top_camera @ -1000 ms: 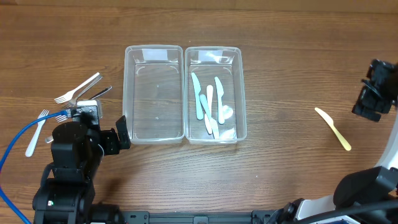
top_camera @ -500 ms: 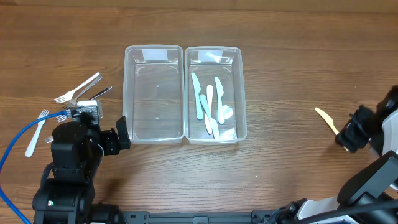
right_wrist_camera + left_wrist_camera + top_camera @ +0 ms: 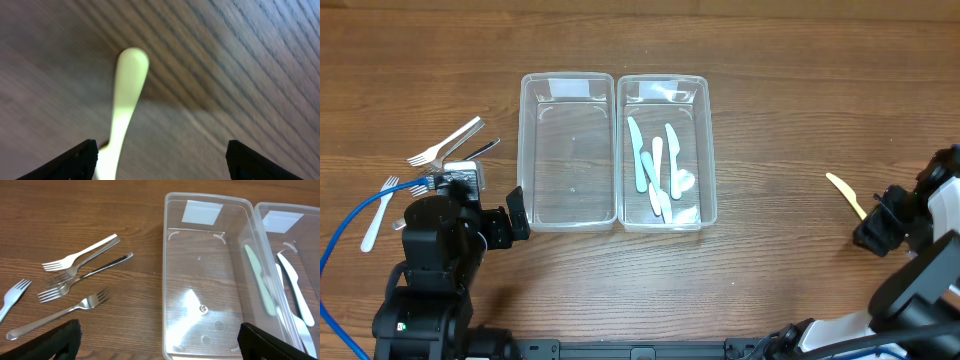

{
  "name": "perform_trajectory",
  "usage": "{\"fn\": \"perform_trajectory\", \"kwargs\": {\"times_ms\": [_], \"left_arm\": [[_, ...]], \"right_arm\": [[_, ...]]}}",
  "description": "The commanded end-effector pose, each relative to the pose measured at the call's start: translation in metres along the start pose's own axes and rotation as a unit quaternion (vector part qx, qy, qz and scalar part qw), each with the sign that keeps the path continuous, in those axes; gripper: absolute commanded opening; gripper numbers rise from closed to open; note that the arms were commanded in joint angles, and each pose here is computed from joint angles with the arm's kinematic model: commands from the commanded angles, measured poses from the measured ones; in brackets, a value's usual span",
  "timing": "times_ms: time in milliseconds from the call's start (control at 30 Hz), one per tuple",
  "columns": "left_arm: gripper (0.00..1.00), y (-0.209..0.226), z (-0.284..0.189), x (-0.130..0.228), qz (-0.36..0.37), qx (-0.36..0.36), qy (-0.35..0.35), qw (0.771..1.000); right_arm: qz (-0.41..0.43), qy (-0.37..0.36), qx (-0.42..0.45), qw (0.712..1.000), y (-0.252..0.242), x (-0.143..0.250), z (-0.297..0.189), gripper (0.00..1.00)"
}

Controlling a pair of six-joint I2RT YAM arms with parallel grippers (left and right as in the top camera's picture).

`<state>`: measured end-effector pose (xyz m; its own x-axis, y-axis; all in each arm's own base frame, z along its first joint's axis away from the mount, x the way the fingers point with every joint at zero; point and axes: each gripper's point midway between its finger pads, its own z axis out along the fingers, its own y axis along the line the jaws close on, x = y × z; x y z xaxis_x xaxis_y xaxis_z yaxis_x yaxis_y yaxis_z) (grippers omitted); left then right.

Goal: Pack container
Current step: 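Lower the right gripper and grasp the yellow knife handle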

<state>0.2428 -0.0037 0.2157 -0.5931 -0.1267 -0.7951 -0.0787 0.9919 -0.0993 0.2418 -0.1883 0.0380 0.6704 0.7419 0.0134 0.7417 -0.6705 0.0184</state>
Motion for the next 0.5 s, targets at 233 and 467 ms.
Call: {"fn": "perform_trajectory", "kwargs": {"times_ms": [233,467], "left_arm": [[1.0,-0.004,-0.006,-0.006,-0.004,0.009,-0.005,1.0],[1.0,-0.007,-0.006,-0.005,-0.004,0.017,-0.004,1.0]], "right_arm": [[0.017,-0.013,0.004,1.0,0.013,-0.005,0.031,0.85],[0.02,-0.028,0.011,0.999,0.011,-0.011,0.034,0.82]]}}
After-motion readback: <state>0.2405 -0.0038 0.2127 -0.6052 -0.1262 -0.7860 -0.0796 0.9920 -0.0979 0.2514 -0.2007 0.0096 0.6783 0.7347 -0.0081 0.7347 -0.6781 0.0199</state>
